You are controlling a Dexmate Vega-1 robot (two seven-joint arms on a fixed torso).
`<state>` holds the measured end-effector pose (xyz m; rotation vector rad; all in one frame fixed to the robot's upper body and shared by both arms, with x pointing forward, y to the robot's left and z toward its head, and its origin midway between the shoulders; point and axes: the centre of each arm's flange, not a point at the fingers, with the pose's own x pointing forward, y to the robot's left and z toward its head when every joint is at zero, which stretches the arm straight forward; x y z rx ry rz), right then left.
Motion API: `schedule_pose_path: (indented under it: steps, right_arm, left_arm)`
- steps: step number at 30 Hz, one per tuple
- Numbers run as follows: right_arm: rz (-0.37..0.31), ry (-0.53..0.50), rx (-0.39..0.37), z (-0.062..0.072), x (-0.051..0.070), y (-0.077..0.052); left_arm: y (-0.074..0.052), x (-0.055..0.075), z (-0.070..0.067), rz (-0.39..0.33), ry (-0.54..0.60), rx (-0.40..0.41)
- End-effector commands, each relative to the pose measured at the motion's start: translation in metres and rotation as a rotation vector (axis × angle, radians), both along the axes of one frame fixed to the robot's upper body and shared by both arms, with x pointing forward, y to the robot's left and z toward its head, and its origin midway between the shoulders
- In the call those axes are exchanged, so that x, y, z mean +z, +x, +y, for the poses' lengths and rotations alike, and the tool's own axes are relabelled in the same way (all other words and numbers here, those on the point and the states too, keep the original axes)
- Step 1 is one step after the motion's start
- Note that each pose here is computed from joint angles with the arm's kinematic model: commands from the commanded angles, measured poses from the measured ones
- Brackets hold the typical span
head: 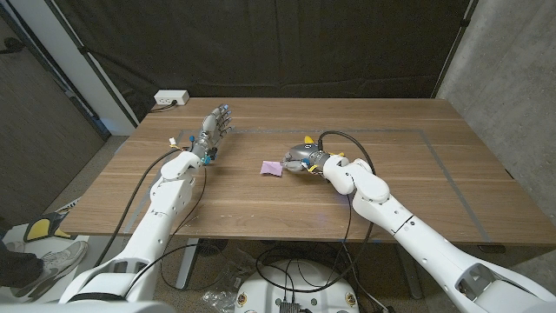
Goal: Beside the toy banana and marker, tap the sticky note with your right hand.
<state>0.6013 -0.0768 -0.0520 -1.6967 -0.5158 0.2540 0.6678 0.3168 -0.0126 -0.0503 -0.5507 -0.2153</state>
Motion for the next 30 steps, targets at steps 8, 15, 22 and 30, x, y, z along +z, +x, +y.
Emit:
schedule_pose_path:
  steps: [8, 15, 22, 30]
  right_arm:
    - [-0.141, 0.134, 0.252, 0.029, 0.013, -0.027]
    - [-0.139, 0.127, 0.301, 0.041, 0.016, -0.032]
    - [-0.043, 0.058, 0.330, 0.057, 0.007, -0.025]
    - [0.051, 0.020, 0.309, 0.066, 0.001, -0.009]
  left_arm:
    - [0.006, -0.002, -0.001, 0.019, 0.002, -0.005]
    - [0.007, -0.004, -0.001, 0.020, -0.005, -0.006]
    - [0.008, -0.005, 0.001, 0.018, -0.008, -0.005]
    - [0.010, -0.006, 0.003, 0.025, -0.010, -0.004]
